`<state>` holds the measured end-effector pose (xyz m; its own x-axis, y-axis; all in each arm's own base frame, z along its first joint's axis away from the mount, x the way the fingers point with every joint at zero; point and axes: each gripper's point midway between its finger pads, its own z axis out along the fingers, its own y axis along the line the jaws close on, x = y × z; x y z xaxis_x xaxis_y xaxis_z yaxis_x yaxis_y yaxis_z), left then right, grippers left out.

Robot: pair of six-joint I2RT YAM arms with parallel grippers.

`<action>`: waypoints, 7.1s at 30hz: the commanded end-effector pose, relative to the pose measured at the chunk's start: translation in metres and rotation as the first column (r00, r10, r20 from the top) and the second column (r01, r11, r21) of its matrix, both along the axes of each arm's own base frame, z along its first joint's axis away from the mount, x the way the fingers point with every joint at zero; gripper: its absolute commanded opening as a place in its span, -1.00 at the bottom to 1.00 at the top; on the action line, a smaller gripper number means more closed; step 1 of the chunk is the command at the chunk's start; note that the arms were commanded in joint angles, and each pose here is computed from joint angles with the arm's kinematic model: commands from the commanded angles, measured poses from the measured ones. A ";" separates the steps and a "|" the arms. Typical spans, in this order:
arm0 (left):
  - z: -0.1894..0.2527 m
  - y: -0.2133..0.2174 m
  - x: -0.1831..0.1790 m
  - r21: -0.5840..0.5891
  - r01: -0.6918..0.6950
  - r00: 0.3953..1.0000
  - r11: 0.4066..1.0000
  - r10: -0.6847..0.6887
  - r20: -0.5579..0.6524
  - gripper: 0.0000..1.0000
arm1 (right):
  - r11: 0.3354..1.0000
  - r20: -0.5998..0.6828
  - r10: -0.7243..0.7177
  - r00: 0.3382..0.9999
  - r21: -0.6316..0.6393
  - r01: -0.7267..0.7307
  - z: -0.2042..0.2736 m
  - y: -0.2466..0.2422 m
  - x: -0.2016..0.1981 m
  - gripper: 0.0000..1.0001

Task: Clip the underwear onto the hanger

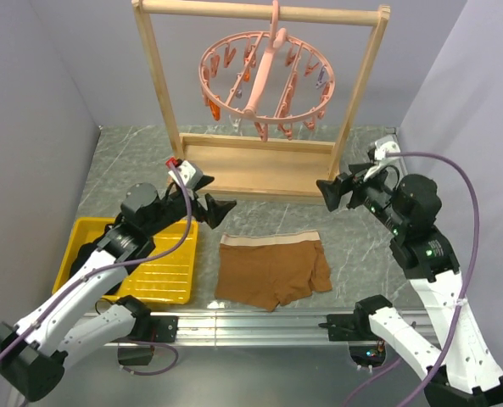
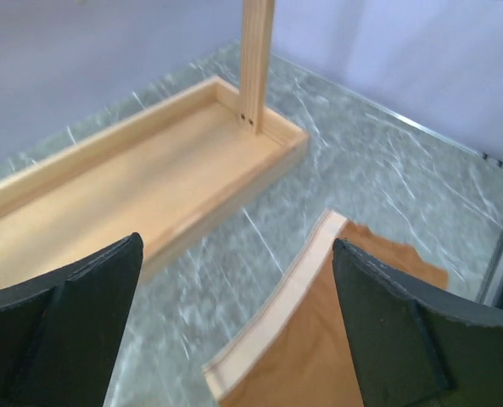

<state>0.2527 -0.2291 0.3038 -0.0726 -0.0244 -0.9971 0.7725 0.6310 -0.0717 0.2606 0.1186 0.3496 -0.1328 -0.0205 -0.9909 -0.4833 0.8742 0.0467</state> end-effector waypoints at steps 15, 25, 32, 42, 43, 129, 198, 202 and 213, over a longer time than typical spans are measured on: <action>0.068 -0.040 0.045 -0.183 0.090 0.917 0.979 -0.010 0.399 0.65 | 0.969 -0.135 0.173 0.976 0.200 -0.144 0.042 0.058 0.037 0.93; 0.070 -0.073 0.061 -0.294 -0.066 0.922 0.954 0.171 0.348 0.00 | 0.958 -0.077 0.161 0.984 0.251 -0.137 0.066 0.059 0.040 0.84; 0.088 -0.090 0.076 -0.338 -0.059 0.908 0.939 0.192 0.373 0.07 | 0.950 -0.049 0.185 0.981 0.263 -0.166 0.073 0.063 0.039 0.72; 0.086 -0.110 0.099 -0.361 -0.082 0.912 0.929 0.216 0.349 0.06 | 0.917 0.008 0.234 0.972 0.331 -0.223 0.084 0.086 0.036 0.38; 0.086 -0.110 0.099 -0.361 -0.082 0.912 0.929 0.216 0.349 0.06 | 0.917 0.004 0.237 0.972 0.331 -0.225 0.083 0.088 0.036 0.35; 0.074 -0.122 0.081 -0.330 -0.026 0.937 0.944 0.138 0.321 0.07 | 0.850 -0.140 -0.094 0.986 0.504 0.152 0.047 0.111 0.111 -1.00; 0.070 -0.134 0.078 -0.300 0.129 0.882 0.945 0.029 0.471 -0.99 | 0.841 0.082 0.318 0.945 0.437 -0.320 0.063 0.128 0.080 0.40; 0.066 -0.136 0.079 -0.290 0.132 0.886 0.948 0.018 0.463 -0.99 | 0.864 0.100 0.268 0.958 0.416 -0.285 0.068 0.125 0.087 0.40; 0.060 -0.140 0.079 -0.268 0.142 0.892 0.953 -0.006 0.452 -0.99 | 0.874 0.166 0.260 0.951 0.378 -0.305 0.079 0.128 0.078 0.39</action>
